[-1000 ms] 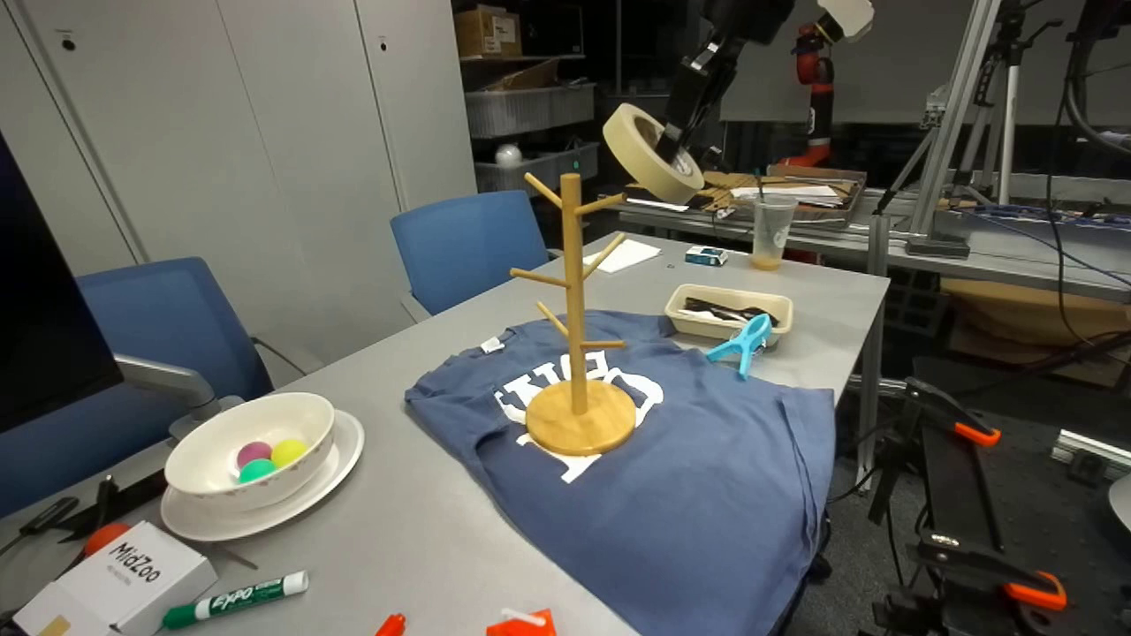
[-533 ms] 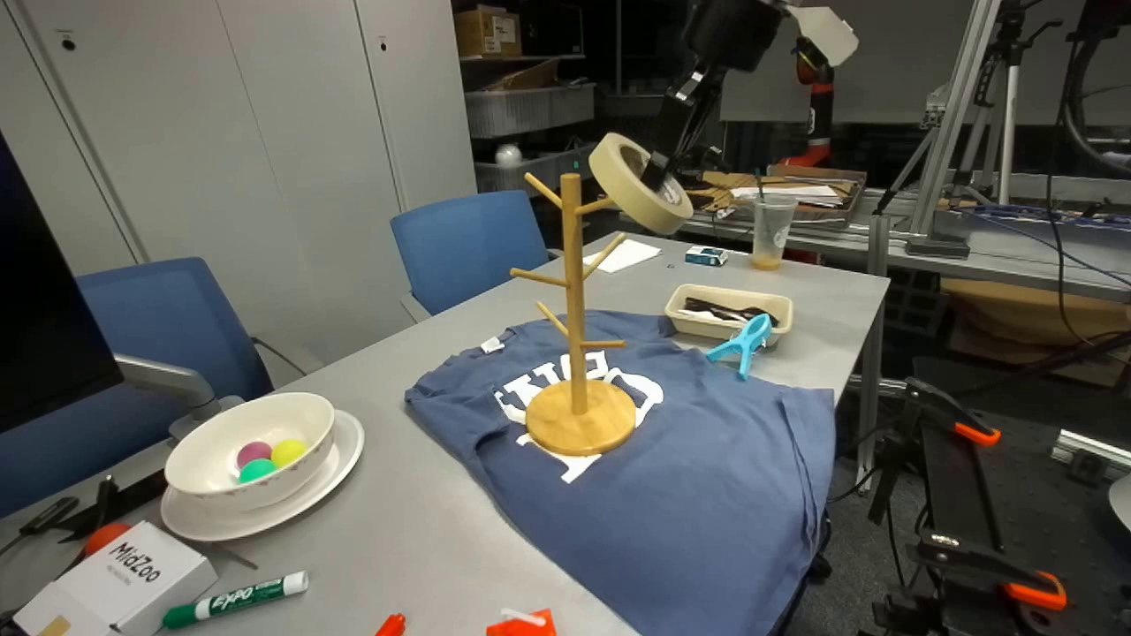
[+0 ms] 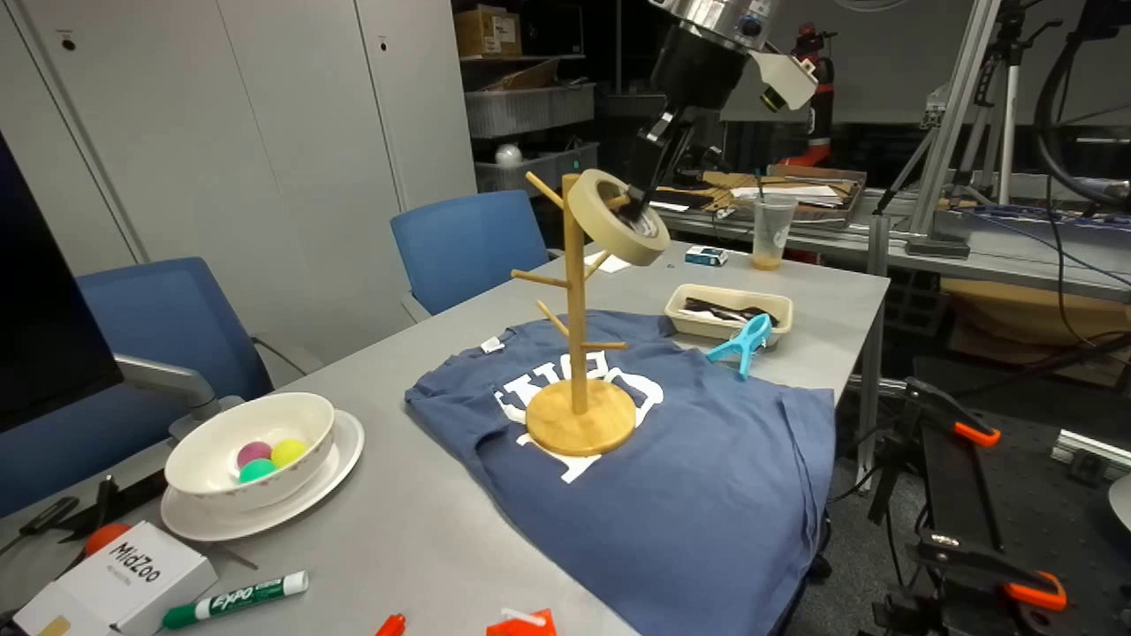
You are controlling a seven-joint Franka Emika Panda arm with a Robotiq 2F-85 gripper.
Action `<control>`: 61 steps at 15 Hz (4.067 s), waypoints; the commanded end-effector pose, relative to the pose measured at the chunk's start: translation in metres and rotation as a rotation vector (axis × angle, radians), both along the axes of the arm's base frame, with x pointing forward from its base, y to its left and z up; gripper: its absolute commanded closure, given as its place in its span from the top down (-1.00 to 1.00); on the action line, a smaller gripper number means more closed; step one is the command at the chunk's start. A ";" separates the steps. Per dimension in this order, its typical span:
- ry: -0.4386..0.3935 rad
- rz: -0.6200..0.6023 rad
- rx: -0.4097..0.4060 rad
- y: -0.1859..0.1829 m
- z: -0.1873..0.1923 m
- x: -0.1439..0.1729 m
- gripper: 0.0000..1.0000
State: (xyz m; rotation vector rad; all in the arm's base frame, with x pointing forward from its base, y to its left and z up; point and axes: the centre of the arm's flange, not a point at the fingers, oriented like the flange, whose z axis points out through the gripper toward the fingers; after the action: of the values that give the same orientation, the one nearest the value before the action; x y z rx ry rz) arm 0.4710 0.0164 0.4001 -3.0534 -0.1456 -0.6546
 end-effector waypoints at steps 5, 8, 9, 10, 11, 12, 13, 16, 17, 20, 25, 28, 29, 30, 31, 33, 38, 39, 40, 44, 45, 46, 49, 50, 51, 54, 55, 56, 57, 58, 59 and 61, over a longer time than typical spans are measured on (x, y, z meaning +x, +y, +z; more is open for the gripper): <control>-0.017 -0.018 0.003 -0.008 -0.004 0.021 -0.78; -0.012 -0.029 0.001 -0.013 -0.004 0.021 0.12; -0.010 -0.030 0.000 -0.015 -0.005 0.020 0.26; -0.011 -0.032 -0.001 -0.017 -0.005 0.019 0.43; -0.011 -0.035 -0.001 -0.018 -0.004 0.018 0.56; -0.012 -0.037 -0.001 -0.020 -0.004 0.017 0.73; -0.012 -0.039 -0.002 -0.022 -0.004 0.016 0.87; -0.007 -0.037 -0.004 -0.027 0.000 0.010 1.00; -0.001 -0.033 -0.004 -0.028 0.003 0.006 1.00; 0.015 -0.019 -0.018 -0.033 0.012 -0.005 1.00; 0.027 0.002 -0.059 -0.039 0.037 -0.030 1.00; -0.008 0.027 -0.056 -0.034 0.057 -0.045 1.00; -0.023 0.037 -0.057 -0.031 0.064 -0.049 1.00; -0.040 0.047 -0.059 -0.028 0.071 -0.053 1.00; -0.057 0.057 -0.060 -0.025 0.078 -0.056 1.00; -0.084 0.077 -0.060 -0.020 0.088 -0.063 1.00; -0.128 0.114 -0.048 -0.011 0.102 -0.079 1.00; -0.132 0.120 -0.047 -0.010 0.103 -0.081 1.00; -0.132 0.122 -0.044 -0.010 0.103 -0.084 1.00; -0.125 0.094 -0.051 -0.010 0.097 -0.075 1.00; -0.125 0.095 -0.050 -0.011 0.096 -0.078 1.00; -0.126 0.095 -0.050 -0.011 0.096 -0.079 1.00; -0.125 0.096 -0.050 -0.011 0.095 -0.080 1.00; -0.125 0.096 -0.050 -0.011 0.095 -0.080 1.00; -0.124 0.096 -0.050 -0.011 0.095 -0.080 1.00; -0.124 0.096 -0.050 -0.011 0.094 -0.080 1.00; -0.124 0.096 -0.050 -0.011 0.094 -0.080 1.00; -0.124 0.096 -0.050 -0.011 0.094 -0.080 1.00; -0.124 0.096 -0.050 -0.011 0.094 -0.080 1.00; -0.124 0.096 -0.050 -0.011 0.094 -0.080 1.00; -0.124 0.096 -0.050 -0.011 0.094 -0.080 1.00; -0.125 0.096 -0.050 -0.011 0.095 -0.081 1.00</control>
State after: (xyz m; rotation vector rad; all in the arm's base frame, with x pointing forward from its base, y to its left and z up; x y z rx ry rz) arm 0.3904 0.0056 0.4947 -3.0289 -0.3132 -0.8471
